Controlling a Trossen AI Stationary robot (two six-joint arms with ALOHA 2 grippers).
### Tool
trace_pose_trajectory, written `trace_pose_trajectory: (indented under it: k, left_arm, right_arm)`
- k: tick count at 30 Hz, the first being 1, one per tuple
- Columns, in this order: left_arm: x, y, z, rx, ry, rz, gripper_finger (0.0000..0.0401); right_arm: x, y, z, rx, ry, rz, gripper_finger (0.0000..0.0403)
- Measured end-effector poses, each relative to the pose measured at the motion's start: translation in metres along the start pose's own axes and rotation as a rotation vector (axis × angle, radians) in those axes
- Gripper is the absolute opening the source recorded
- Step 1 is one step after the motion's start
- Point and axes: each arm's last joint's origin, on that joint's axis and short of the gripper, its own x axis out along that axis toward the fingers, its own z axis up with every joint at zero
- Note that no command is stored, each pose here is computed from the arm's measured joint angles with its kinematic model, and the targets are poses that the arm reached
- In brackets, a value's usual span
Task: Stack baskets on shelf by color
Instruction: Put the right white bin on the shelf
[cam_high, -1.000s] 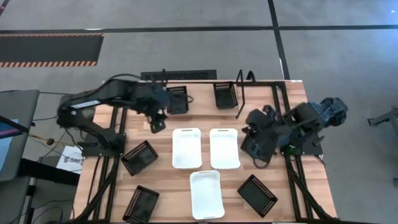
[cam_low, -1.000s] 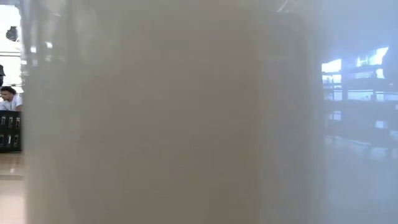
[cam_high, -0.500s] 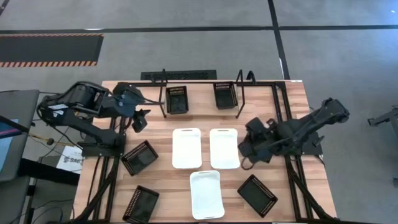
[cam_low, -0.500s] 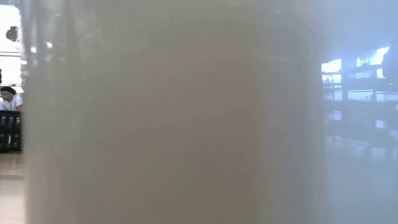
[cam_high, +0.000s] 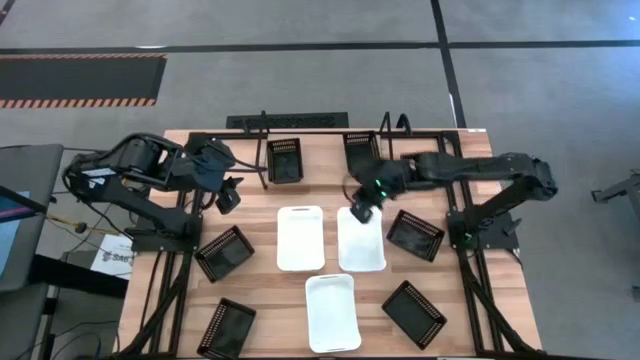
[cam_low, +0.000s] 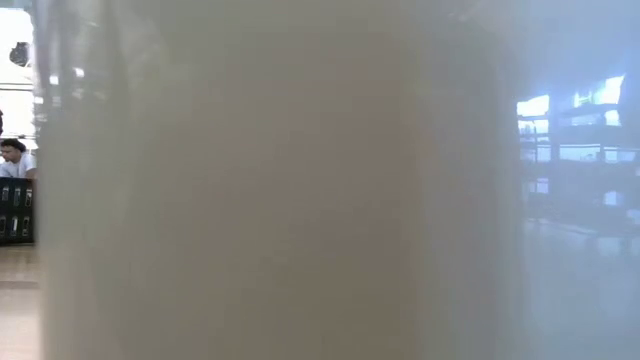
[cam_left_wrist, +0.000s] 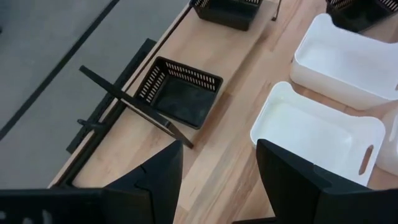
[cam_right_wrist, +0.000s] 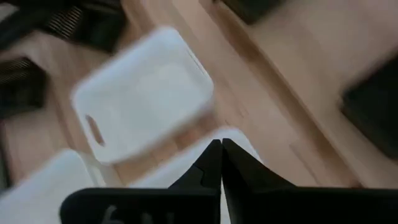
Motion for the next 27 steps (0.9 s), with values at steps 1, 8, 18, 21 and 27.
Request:
trace_pose_trajectory:
  k: [1,8,18,21,27]
  left_arm:
    - [0.001,-0.001,0.000,-0.001,0.004,-0.005,0.0193]
    - [0.001,-0.002,0.000,-0.012,0.017,-0.020,0.0193]
    - [0.001,-0.002,0.000,-0.047,0.016,-0.020,0.0193]
    - [0.001,-0.002,0.000,-0.051,0.016,-0.019,0.0193]
    - [0.001,-0.002,0.000,-0.060,0.011,-0.012,0.0193]
  right_arm:
    - [0.007,-0.004,0.003,-0.006,0.022,0.021,0.0040]
    - [0.068,-0.016,-0.001,-0.103,0.235,0.070,0.0090]
    - [0.122,-0.025,-0.023,-0.291,0.454,0.034,0.0136]
    - [0.126,-0.026,-0.027,-0.333,0.501,0.030,0.0138]
    - [0.128,-0.030,-0.029,-0.381,0.526,0.010,0.0129]
